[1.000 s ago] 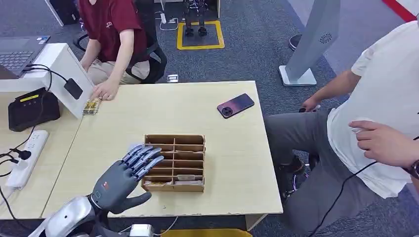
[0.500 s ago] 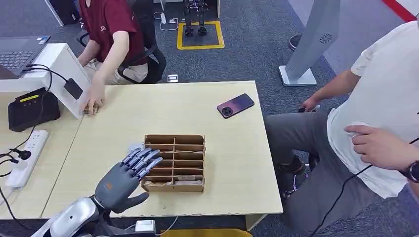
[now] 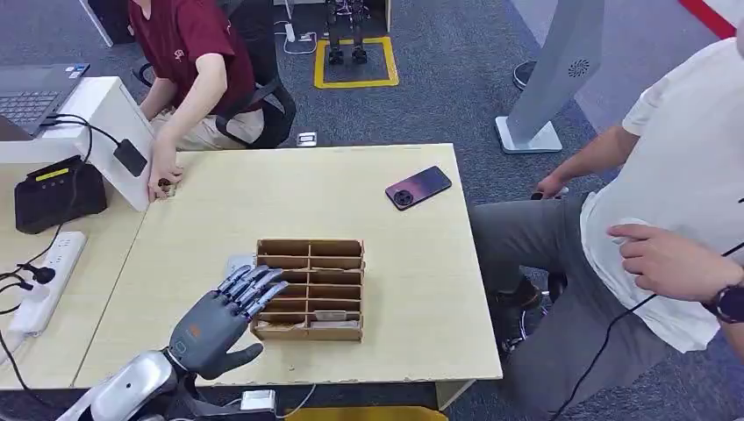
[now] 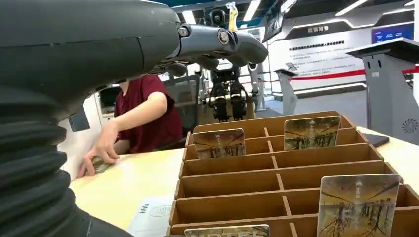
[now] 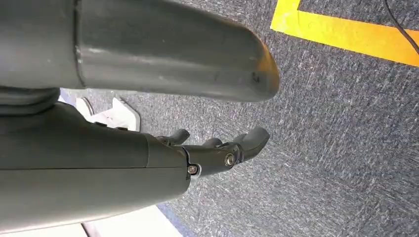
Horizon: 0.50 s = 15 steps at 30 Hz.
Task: Pass the card to the sensor for recognition and then transmit it.
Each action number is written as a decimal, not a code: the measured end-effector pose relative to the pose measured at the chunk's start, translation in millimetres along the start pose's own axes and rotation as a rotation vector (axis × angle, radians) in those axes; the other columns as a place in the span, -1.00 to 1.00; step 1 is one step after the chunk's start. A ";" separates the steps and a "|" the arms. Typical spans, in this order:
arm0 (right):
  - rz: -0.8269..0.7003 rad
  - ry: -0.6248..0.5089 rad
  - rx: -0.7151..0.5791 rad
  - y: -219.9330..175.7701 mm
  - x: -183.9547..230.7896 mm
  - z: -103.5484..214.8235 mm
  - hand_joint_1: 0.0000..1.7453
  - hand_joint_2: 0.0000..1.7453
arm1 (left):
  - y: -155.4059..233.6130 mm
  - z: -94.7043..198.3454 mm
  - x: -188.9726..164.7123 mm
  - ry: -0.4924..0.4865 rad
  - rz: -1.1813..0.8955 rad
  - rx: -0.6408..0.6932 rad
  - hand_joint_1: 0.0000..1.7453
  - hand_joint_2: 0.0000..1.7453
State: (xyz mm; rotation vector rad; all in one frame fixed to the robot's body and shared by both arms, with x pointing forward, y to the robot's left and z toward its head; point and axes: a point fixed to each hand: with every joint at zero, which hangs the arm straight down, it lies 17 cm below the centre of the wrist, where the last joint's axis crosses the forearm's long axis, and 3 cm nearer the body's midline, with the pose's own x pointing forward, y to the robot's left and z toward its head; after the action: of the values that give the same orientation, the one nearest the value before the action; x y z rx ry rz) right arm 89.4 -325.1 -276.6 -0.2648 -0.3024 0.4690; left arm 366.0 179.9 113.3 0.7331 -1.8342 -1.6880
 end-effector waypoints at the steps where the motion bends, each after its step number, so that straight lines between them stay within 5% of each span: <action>1: 0.002 0.000 0.000 0.0 -0.1 0.0 -1.00 -1.00 | 0.0 0.0 -0.1 0.000 0.000 0.000 -1.00 1.00; 15: 0.004 0.003 0.001 0.0 -1.4 0.1 -1.00 -1.00 | -10.1 6.2 -4.3 0.009 0.056 -0.045 -1.00 1.00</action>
State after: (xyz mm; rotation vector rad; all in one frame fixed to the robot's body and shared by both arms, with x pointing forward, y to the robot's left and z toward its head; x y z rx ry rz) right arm 88.2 -325.8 -276.8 -0.2649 -0.2989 0.4727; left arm 365.1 186.6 102.6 0.6638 -1.7888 -1.6820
